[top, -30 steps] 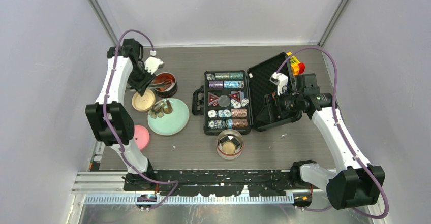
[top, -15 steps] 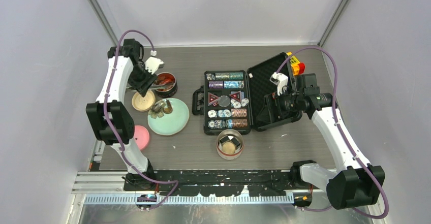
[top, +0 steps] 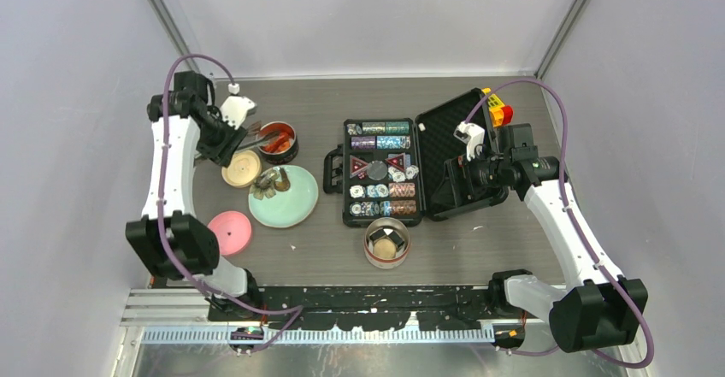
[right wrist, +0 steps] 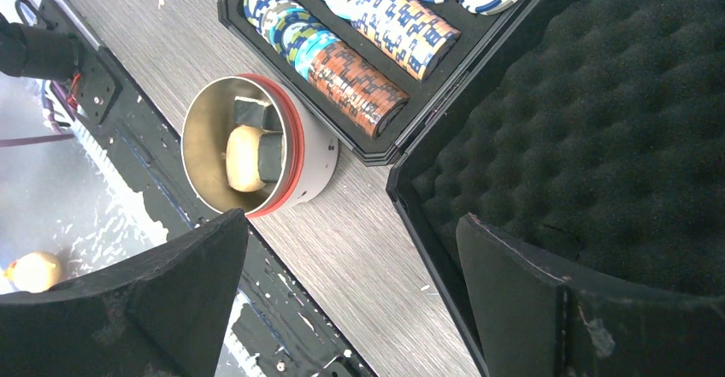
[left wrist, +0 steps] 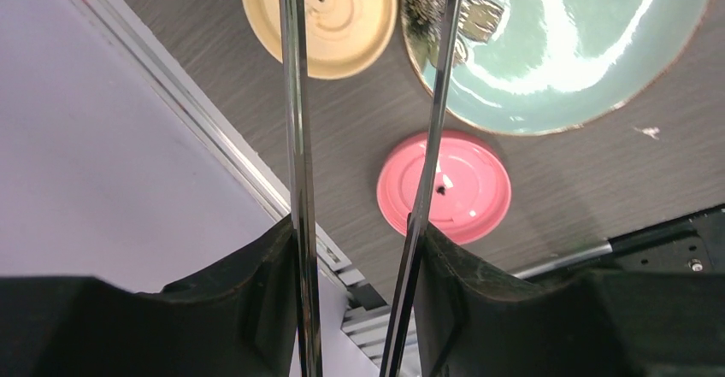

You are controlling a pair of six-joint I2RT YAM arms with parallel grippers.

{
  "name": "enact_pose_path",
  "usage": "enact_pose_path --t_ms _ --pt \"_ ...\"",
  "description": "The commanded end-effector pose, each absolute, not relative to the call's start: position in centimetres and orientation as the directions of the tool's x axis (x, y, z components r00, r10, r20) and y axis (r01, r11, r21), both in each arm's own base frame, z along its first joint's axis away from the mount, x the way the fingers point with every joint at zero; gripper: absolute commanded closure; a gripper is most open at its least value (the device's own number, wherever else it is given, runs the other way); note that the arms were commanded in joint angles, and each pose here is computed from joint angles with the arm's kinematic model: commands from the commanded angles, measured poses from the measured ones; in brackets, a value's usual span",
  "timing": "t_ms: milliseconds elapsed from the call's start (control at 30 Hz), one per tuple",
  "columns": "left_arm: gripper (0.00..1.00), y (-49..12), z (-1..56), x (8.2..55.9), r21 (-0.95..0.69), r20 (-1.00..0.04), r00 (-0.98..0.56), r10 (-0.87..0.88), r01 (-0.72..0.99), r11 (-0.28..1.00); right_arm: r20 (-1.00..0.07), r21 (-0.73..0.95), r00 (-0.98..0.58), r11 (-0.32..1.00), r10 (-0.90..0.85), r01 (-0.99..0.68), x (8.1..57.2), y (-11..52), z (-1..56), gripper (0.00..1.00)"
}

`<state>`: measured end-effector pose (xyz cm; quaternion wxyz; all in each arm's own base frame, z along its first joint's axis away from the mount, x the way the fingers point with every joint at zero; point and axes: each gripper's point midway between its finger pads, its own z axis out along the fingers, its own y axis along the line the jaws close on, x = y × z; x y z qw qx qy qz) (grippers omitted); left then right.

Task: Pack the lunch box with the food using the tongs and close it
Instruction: Place the fake food in the packing box, then pick up the fake food from the plate.

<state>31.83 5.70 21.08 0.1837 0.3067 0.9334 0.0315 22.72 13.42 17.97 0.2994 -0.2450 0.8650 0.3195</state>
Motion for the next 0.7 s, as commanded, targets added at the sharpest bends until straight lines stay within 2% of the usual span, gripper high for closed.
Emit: enact_pose_path --t_ms 0,333,667 --pt "0.53 4.7 21.9 29.1 0.176 -0.360 -0.712 0.602 0.582 0.794 -0.698 0.395 -0.679 0.667 -0.230 -0.632 22.9 13.5 18.7 0.04" --pt "0.52 3.4 19.0 25.3 0.100 -0.336 -0.801 0.495 0.492 0.865 -0.678 0.407 -0.706 0.695 -0.204 -0.592 23.4 13.3 18.4 0.05" --pt "0.53 2.5 15.7 26.1 0.137 -0.272 -0.828 0.490 0.471 0.871 -0.681 0.401 -0.703 0.699 -0.205 -0.592 23.4 13.2 18.4 0.05"
